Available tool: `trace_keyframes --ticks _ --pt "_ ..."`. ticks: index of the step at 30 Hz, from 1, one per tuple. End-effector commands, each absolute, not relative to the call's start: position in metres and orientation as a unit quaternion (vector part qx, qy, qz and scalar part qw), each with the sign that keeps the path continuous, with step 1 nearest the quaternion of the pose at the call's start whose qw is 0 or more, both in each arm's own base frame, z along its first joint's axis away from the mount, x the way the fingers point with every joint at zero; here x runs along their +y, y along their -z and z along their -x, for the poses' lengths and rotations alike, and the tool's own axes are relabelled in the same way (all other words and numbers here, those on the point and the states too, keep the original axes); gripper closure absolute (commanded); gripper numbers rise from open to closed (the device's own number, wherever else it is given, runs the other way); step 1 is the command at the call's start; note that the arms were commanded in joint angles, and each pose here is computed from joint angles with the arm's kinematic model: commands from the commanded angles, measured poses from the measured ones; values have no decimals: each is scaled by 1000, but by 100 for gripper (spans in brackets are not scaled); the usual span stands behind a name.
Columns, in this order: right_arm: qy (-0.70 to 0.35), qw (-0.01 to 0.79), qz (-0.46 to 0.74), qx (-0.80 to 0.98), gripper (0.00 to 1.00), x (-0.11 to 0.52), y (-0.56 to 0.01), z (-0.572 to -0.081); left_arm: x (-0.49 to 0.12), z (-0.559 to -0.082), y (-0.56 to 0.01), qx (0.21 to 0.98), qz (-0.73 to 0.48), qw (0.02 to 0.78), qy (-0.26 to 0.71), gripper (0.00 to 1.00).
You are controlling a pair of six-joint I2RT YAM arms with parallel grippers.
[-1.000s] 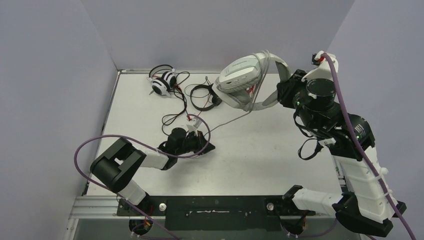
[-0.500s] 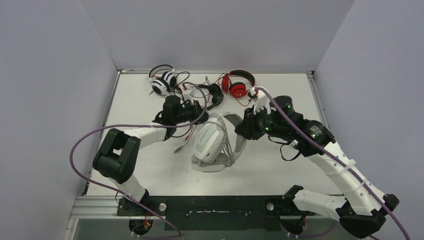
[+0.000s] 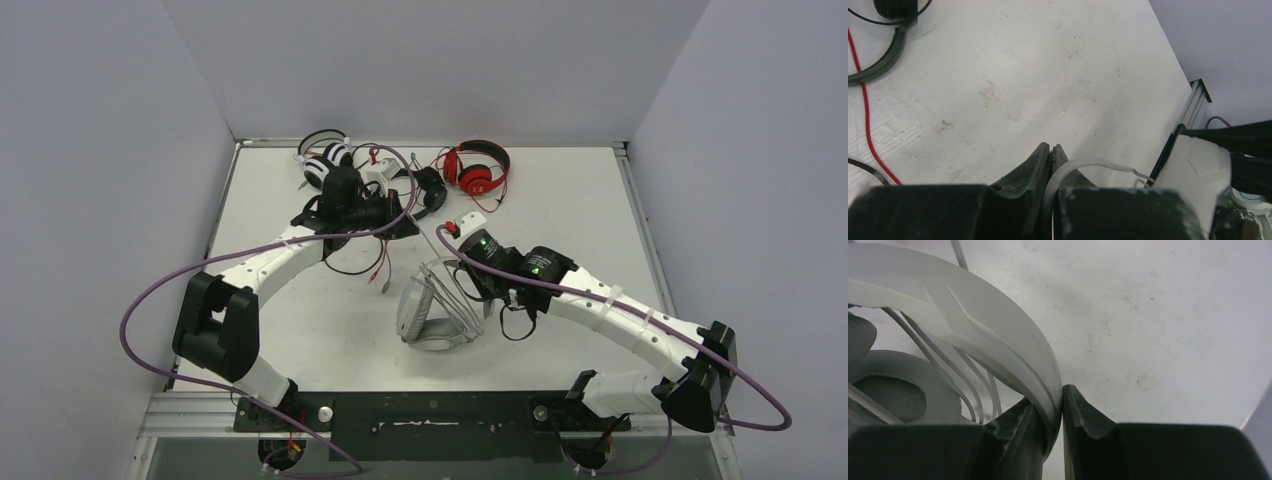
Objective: Wrap the headphones
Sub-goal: Wrap the headphones cable around the headphones.
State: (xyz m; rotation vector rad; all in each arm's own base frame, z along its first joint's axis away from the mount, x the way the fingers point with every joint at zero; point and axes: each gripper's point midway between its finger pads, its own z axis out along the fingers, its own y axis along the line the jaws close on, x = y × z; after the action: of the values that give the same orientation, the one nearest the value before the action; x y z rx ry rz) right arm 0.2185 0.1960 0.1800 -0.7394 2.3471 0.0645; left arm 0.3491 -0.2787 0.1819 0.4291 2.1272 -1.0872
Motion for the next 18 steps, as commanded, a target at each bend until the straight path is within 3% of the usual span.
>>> trace_keyframes --ticks 1,12,18 --pt "94 428 168 883 100 163 -201 -256 -283 -340 -226 796 -188 365 445 98" --pt "204 531 -2 822 100 133 -230 -294 -314 -290 -238 752 -184 314 549 98" --pt "184 544 -81 814 100 129 -228 -311 -334 -264 -258 717 -195 306 595 97"
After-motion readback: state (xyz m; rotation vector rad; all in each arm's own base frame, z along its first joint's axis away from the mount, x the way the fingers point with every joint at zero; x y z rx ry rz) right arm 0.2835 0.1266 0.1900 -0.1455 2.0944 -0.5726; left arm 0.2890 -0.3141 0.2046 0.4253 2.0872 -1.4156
